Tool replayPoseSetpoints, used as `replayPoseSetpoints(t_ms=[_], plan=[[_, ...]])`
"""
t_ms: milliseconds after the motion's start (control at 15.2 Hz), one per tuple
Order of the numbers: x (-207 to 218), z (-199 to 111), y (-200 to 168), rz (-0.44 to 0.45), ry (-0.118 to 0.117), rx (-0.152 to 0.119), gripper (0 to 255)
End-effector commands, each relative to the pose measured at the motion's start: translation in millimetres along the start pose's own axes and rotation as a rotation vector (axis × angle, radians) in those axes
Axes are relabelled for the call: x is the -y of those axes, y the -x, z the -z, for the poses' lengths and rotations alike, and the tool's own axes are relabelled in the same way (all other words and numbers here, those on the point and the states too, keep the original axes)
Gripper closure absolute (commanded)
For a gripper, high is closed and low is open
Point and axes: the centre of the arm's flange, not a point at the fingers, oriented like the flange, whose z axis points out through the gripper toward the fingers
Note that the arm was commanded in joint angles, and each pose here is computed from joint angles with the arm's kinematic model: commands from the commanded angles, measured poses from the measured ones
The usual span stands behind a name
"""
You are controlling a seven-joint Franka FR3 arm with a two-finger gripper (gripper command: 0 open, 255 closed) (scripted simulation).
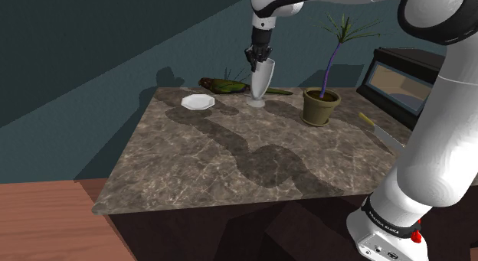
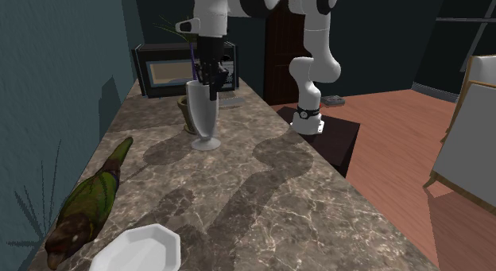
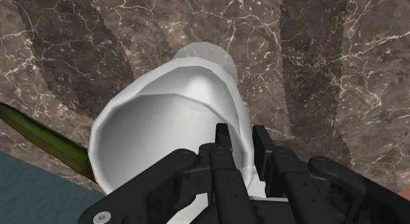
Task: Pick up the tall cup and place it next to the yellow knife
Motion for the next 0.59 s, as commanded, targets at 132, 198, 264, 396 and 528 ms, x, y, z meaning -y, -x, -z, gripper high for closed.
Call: replayPoseSetpoints(t_ms=[132,198,264,396,528], plan=[[0.2,21.1,-2.0,0.000,0.000,-0.001,255],[0.2,26.4,-2.5,0.000,0.000,-0.001,255],[0.2,31.6,-3.1,0.000,0.000,-0.001,255],[0.1,42.1,-4.1,0.000,0.000,-0.001,255],[0.1,52.6,-5.1,0.000,0.000,-0.001,255]])
